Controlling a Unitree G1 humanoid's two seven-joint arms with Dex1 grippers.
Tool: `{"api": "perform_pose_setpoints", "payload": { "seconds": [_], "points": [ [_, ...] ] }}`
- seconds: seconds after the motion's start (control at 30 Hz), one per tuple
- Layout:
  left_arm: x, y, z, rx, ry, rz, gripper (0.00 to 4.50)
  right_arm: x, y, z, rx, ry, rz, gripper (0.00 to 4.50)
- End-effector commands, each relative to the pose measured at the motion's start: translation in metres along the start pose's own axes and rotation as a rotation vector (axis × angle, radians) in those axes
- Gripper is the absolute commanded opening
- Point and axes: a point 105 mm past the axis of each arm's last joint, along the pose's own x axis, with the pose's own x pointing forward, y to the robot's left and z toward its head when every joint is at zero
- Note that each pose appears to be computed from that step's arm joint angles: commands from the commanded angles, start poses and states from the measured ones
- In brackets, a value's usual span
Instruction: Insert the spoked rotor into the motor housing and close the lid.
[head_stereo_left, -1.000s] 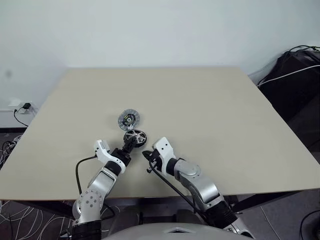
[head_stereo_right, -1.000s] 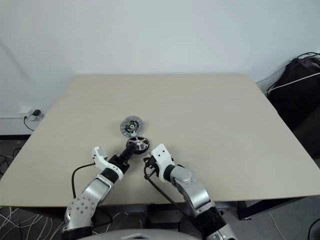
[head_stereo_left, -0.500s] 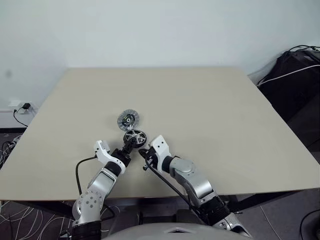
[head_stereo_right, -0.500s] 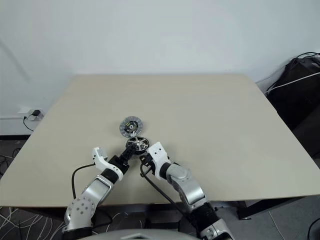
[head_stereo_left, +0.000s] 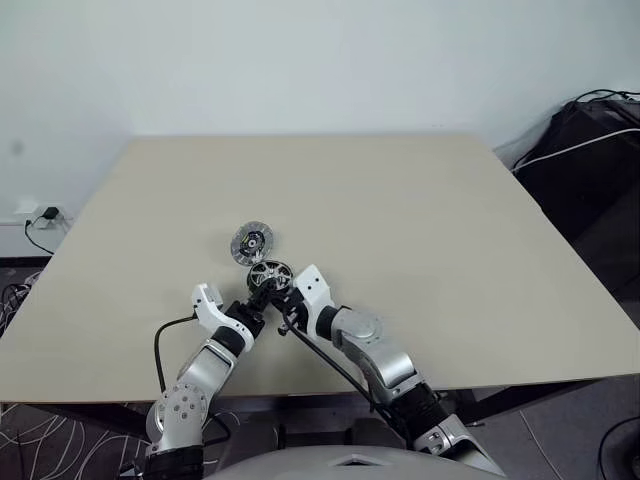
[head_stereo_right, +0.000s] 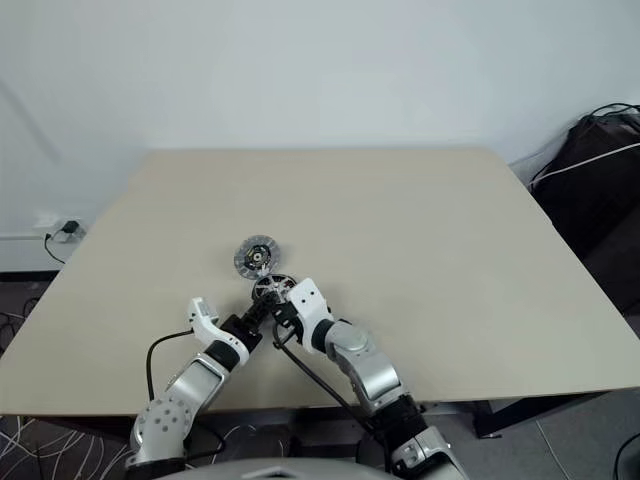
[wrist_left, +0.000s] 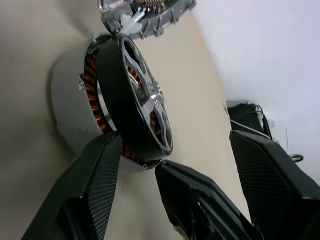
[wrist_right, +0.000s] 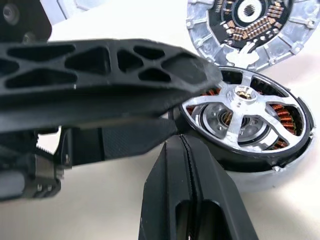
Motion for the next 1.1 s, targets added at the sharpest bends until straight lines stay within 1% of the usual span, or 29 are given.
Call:
{"api": "perform_pose_setpoints", "payload": {
  "seconds": [0.03, 0.5, 0.77, 0.93, 1.03, 1.1],
  "points": [
    [0.004, -0.017, -0.004, -0.008, 0.0, -0.063, 3.61, 0.003, -0.003, 0.017, -0.025, -0.061, -0.017, 0.0],
    [0.003, -0.017, -0.011, 0.006, 0.033, -0.065, 3.61, 0.001, -0.011, 0.024, -0.021, -0.107, -0.074, 0.0],
    [0.003, -0.015, -0.014, 0.027, 0.051, -0.054, 3.61, 0.0, -0.011, 0.029, -0.021, -0.129, -0.071, 0.0],
    [0.003, -0.015, -0.014, 0.035, 0.053, -0.056, 3.61, -0.001, -0.008, 0.026, -0.031, -0.117, -0.058, 0.0],
    [0.001, -0.024, -0.013, 0.079, 0.05, -0.118, 3.61, -0.002, -0.009, 0.026, -0.032, -0.117, -0.062, 0.0],
    [-0.001, -0.033, -0.013, 0.143, 0.05, -0.173, 3.61, -0.003, -0.01, 0.026, -0.033, -0.119, -0.064, 0.0]
  ]
}}
